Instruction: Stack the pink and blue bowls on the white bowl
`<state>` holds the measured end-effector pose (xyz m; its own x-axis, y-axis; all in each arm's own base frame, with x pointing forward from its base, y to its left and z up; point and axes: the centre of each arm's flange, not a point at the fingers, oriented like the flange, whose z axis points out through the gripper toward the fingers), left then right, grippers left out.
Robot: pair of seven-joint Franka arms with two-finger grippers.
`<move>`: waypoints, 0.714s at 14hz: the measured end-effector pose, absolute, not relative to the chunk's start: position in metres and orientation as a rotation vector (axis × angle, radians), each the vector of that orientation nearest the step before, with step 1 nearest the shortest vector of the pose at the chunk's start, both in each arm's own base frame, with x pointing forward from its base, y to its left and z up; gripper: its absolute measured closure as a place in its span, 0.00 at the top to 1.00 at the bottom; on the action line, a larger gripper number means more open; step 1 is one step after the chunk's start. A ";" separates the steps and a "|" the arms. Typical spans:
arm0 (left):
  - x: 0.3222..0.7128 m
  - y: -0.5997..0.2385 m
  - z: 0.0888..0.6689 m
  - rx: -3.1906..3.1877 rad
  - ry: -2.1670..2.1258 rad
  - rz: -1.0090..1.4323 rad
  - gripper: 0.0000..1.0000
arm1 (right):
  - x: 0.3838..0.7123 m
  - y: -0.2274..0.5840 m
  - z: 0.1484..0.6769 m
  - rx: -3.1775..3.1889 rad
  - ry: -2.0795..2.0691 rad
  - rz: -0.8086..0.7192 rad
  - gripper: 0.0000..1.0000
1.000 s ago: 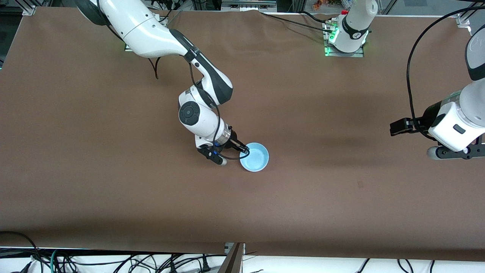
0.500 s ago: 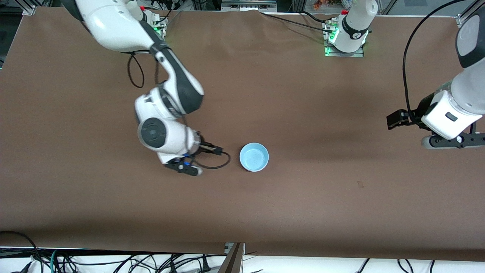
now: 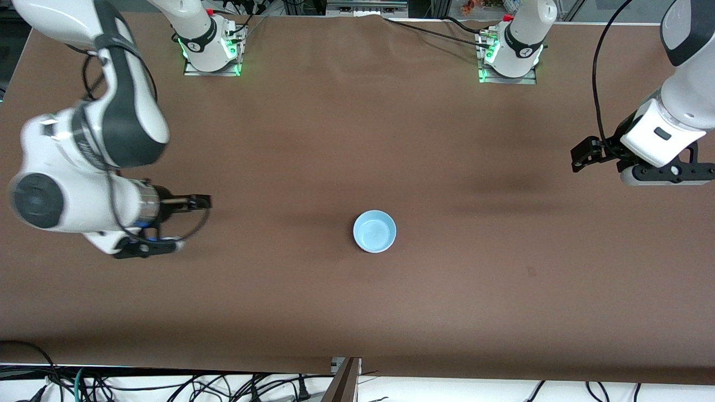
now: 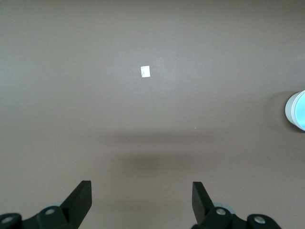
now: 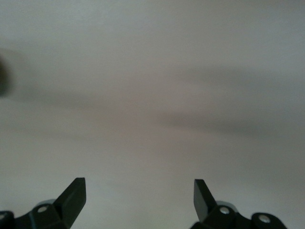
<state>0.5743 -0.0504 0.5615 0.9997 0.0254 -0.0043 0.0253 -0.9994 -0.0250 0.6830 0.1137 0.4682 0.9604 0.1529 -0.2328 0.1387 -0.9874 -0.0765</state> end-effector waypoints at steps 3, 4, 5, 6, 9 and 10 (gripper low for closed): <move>0.568 -0.046 0.559 -3.114 -0.050 0.005 0.95 | 0.662 0.058 0.526 -3.088 -0.199 0.322 1.00; 0.568 -0.041 0.559 -3.113 -0.064 0.006 0.96 | 0.652 0.049 0.547 -3.123 -0.187 0.284 1.00; 0.568 -0.038 0.558 -3.113 -0.069 0.007 0.99 | 0.641 0.043 0.570 -3.152 -0.176 0.235 1.00; 0.568 -0.037 0.558 -3.113 -0.067 0.006 1.00 | 0.629 0.038 0.594 -3.169 -0.163 0.184 1.00; 0.568 -0.042 0.559 -3.114 -0.054 0.004 1.00 | 0.593 0.022 0.634 -3.195 -0.114 0.120 1.00; 0.568 -0.043 0.559 -3.114 -0.051 0.004 1.00 | 0.585 0.021 0.633 -3.197 -0.110 0.136 1.00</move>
<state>0.5679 -0.0428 0.5585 0.9995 0.0327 -0.0022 0.0326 -0.9991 -0.0275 0.5854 0.0208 0.6335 0.9940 0.0658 -0.0871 0.0709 -0.9958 0.0575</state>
